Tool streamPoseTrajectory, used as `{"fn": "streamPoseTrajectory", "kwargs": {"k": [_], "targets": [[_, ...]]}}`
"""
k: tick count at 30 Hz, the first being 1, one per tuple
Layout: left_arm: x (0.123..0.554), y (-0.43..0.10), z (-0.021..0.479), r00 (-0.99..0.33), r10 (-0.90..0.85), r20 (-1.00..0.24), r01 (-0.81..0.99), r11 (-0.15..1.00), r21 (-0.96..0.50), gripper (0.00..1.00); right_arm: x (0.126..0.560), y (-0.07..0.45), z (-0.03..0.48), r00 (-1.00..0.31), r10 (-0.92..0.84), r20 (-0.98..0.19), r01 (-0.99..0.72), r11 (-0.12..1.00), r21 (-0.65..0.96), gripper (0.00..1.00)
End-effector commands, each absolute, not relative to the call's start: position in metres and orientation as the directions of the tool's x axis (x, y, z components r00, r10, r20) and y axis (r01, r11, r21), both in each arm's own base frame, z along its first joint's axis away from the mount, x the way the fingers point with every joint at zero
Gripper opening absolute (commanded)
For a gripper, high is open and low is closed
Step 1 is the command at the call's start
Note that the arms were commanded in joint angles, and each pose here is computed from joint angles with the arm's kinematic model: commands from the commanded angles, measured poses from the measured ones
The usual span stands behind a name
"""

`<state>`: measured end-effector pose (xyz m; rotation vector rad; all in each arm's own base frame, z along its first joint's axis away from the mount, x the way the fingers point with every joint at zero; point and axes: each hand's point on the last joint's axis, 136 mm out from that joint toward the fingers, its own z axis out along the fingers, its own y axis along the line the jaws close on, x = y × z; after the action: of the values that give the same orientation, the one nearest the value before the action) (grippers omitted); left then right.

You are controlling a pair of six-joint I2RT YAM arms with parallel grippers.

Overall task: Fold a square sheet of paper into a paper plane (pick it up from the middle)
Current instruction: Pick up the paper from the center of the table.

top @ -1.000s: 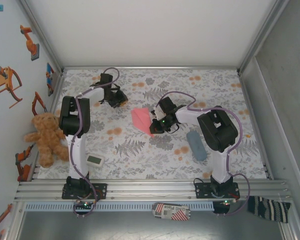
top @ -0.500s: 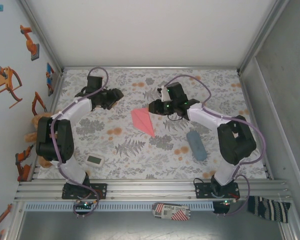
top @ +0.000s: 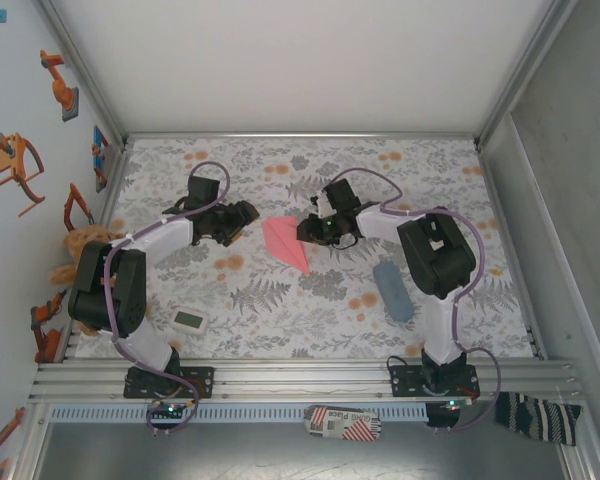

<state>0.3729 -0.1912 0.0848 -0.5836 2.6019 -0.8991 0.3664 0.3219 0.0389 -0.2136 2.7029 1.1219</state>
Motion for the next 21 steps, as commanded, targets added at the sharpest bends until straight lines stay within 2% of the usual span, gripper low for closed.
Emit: {"fn": "streamPoseTrajectory", "kwargs": {"k": [1, 8, 12, 16, 21], "targets": [[0.377, -0.197, 0.087, -0.855, -0.491, -0.168, -0.271, 0.698, -0.663, 0.70, 0.371, 0.333, 0.052, -0.958, -0.078, -0.274, -0.257, 0.655, 0.711, 0.25], [0.381, -0.202, 0.090, -0.857, -0.487, -0.165, -0.263, 0.691, -0.673, 0.71, 0.373, 0.340, 0.052, -0.958, -0.089, -0.273, -0.267, 0.624, 0.734, 0.16], [0.381, -0.196, 0.097, -0.848, -0.496, -0.188, -0.265, 0.702, -0.661, 0.72, 0.375, 0.344, 0.062, -0.948, -0.092, -0.304, -0.296, 0.598, 0.745, 0.05], [0.383, -0.179, 0.116, -0.814, -0.528, -0.240, -0.256, 0.699, -0.668, 0.74, 0.383, 0.346, 0.099, -0.920, -0.053, -0.389, -0.353, 0.547, 0.760, 0.01], [0.383, -0.190, 0.161, -0.798, -0.517, -0.310, -0.122, 0.642, -0.757, 0.79, 0.395, 0.340, 0.168, -0.880, 0.068, -0.470, -0.402, 0.422, 0.813, 0.01]]}}
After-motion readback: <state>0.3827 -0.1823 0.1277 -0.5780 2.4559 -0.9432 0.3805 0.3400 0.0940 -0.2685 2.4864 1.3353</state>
